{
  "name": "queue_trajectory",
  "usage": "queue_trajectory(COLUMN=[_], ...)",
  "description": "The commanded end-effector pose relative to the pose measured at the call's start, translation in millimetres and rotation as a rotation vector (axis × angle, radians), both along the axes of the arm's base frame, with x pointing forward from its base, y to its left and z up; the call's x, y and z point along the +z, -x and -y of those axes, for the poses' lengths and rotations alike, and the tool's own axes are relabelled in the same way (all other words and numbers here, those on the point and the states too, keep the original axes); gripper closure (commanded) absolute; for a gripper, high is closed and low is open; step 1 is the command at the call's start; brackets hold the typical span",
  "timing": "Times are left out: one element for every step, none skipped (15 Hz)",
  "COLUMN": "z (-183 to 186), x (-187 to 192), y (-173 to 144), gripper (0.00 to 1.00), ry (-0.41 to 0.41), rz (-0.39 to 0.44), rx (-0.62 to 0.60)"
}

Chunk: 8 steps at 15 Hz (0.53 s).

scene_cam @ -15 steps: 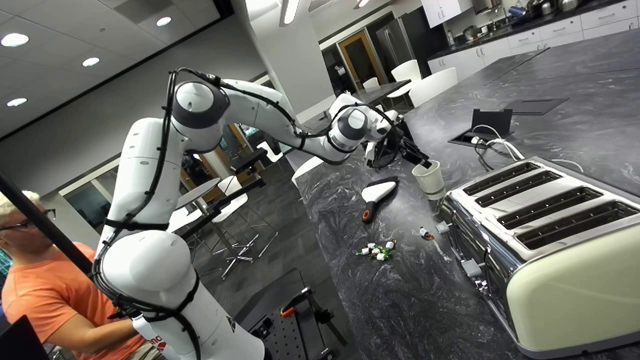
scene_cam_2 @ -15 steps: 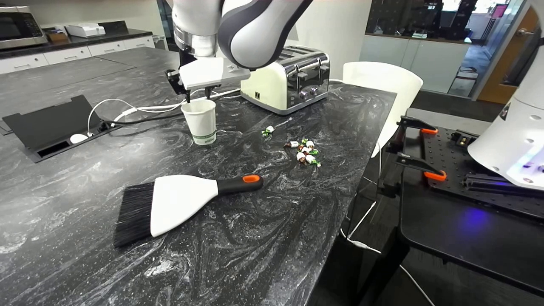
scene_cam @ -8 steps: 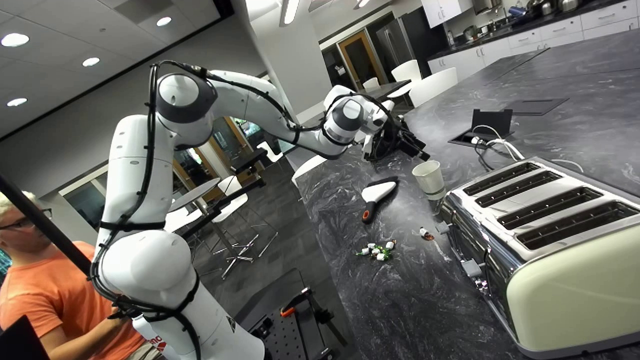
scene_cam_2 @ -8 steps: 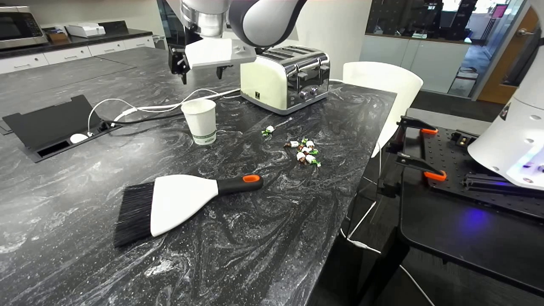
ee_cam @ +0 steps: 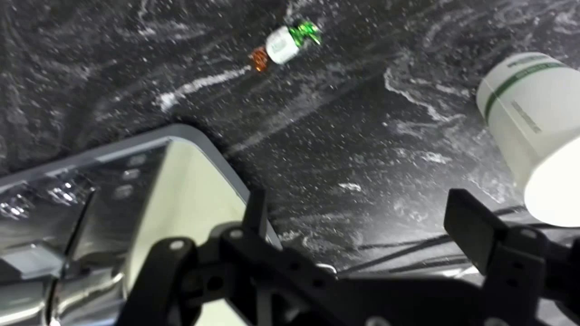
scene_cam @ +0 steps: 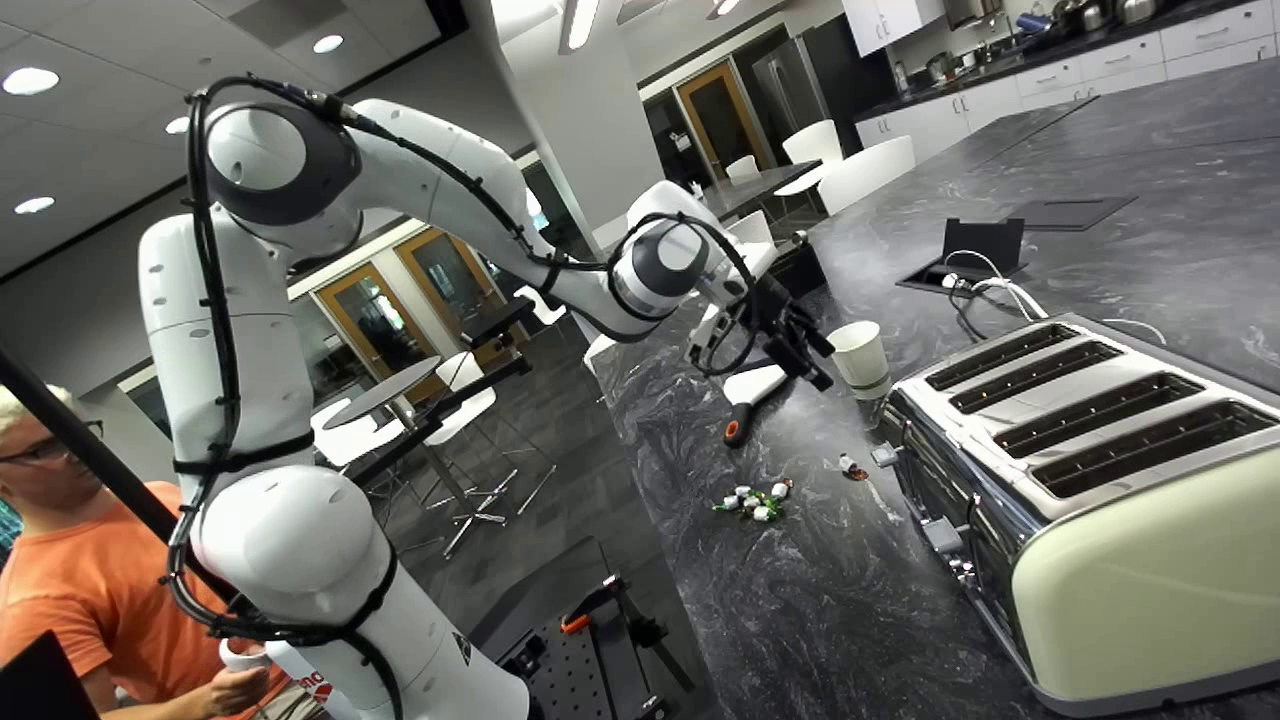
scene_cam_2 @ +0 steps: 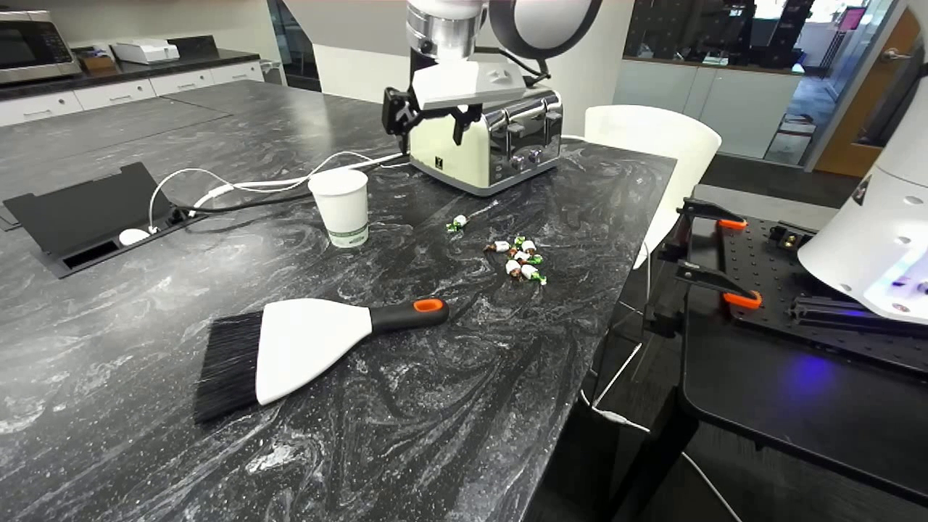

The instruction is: Place three sweets in the cup

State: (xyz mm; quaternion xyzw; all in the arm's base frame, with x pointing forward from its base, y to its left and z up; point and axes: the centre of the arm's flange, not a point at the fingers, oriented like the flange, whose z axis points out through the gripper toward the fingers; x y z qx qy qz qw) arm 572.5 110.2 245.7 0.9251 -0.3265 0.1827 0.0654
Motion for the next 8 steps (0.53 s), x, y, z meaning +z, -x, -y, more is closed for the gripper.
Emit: queue_trajectory(z=[25, 28, 30, 31, 33, 34, 36, 38], x=[-22, -30, -38, -46, -52, -60, -65, -71], y=[24, 26, 25, 23, 21, 18, 18, 17], gripper=[0.0, 0.0, 0.0, 0.0, 0.0, 0.0, 0.0, 0.0], ry=[-0.097, -0.118, -0.129, -0.146, -0.163, -0.173, -0.183, -0.188], rz=[-0.07, -0.088, -0.103, -0.119, -0.122, -0.124, -0.133, -0.139], rx=[-0.055, -0.07, -0.089, -0.121, -0.154, -0.186, -0.206, -0.221])
